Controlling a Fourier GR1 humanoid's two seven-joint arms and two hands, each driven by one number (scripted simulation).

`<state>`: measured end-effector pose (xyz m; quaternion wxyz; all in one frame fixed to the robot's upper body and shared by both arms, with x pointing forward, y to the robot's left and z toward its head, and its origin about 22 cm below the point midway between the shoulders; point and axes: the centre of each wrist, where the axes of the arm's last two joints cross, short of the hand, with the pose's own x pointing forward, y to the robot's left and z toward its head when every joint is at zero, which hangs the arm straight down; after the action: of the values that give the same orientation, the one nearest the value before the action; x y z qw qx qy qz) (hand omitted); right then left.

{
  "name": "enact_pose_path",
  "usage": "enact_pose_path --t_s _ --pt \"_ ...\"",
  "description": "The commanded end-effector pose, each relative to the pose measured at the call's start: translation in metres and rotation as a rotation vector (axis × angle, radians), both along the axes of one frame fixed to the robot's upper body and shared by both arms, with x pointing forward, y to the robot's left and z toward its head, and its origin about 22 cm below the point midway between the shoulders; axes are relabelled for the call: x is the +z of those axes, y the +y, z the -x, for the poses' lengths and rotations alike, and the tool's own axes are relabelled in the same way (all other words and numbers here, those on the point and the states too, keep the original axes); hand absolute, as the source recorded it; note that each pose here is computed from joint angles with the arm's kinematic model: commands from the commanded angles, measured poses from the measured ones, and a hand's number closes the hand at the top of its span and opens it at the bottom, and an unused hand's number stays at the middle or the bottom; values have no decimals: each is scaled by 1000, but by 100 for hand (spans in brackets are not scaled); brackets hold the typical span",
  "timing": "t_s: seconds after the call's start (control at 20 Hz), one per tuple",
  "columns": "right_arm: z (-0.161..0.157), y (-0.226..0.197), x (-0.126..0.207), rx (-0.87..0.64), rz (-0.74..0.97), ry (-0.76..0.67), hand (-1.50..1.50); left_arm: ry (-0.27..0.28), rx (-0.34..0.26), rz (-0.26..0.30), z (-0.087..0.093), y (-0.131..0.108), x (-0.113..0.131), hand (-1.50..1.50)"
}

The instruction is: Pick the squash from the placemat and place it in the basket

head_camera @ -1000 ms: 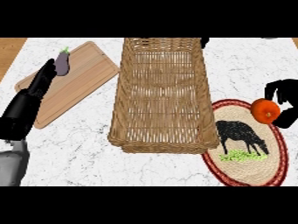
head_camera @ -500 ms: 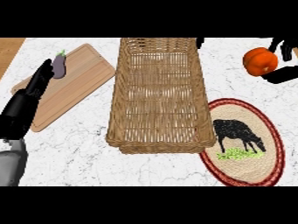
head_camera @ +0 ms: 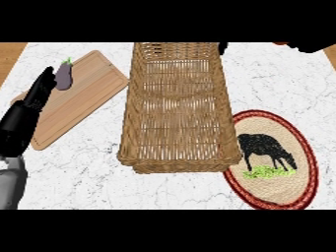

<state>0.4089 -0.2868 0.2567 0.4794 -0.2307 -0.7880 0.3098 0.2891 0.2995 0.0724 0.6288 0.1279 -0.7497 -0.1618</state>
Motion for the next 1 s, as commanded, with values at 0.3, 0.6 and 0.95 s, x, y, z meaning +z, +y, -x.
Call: enact_pose_path --t_s 0.3,0.6,0.95 --pt "12 107 70 120 18 101 150 11 -35 -7 15 0 -5 0" --pt "19 177 71 118 41 208 150 -17 -17 -9 6 -4 -10 0" --pt "13 207 81 122 169 327 150 15 -11 9 -5 -8 1 0"
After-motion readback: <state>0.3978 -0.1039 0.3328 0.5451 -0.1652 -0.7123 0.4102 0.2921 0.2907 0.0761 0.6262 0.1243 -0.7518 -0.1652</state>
